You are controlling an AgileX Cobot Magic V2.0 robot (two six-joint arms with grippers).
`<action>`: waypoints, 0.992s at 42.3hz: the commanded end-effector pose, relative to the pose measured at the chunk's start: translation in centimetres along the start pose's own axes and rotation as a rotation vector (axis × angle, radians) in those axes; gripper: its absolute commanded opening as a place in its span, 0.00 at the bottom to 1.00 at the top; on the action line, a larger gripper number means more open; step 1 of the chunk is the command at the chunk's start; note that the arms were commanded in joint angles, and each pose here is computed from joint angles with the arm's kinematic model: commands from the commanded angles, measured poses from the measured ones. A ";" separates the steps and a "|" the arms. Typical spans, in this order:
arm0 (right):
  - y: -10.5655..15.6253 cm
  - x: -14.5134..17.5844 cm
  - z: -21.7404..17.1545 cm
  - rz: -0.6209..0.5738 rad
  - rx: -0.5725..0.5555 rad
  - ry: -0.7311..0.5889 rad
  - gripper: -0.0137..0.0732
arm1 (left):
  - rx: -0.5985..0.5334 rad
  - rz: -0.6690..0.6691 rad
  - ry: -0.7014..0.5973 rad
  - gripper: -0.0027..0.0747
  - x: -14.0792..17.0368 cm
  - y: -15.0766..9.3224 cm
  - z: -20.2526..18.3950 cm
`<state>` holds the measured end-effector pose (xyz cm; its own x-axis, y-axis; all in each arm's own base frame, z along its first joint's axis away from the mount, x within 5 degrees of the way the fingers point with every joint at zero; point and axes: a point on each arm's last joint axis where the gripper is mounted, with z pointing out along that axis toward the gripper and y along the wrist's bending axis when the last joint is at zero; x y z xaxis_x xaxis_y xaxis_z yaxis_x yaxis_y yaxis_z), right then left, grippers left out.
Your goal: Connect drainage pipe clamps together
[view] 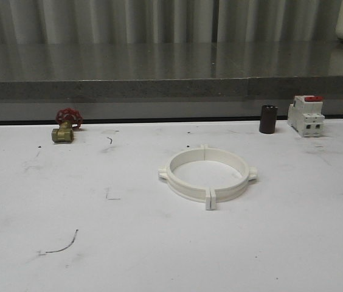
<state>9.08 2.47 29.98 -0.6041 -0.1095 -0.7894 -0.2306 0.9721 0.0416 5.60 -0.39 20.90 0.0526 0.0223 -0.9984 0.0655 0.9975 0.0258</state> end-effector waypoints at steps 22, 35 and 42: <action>-0.1 -1.2 -0.5 -0.012 0.008 -0.082 0.08 | -0.006 -0.033 -0.081 0.01 -0.1 0.0 -0.1; -0.1 -1.2 -0.5 -0.012 0.008 -0.082 0.08 | -0.006 -0.033 -0.081 0.01 -0.1 0.0 -0.1; -0.1 -1.2 -0.5 -0.012 0.008 -0.082 0.08 | -0.006 -0.033 -0.081 0.01 -0.1 0.0 -0.1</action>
<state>9.08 2.47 29.98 -0.6041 -0.1095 -0.7894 -0.2306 0.9721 0.0416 5.60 -0.36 20.91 0.0534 0.0021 -0.9986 0.0636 0.9980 0.0055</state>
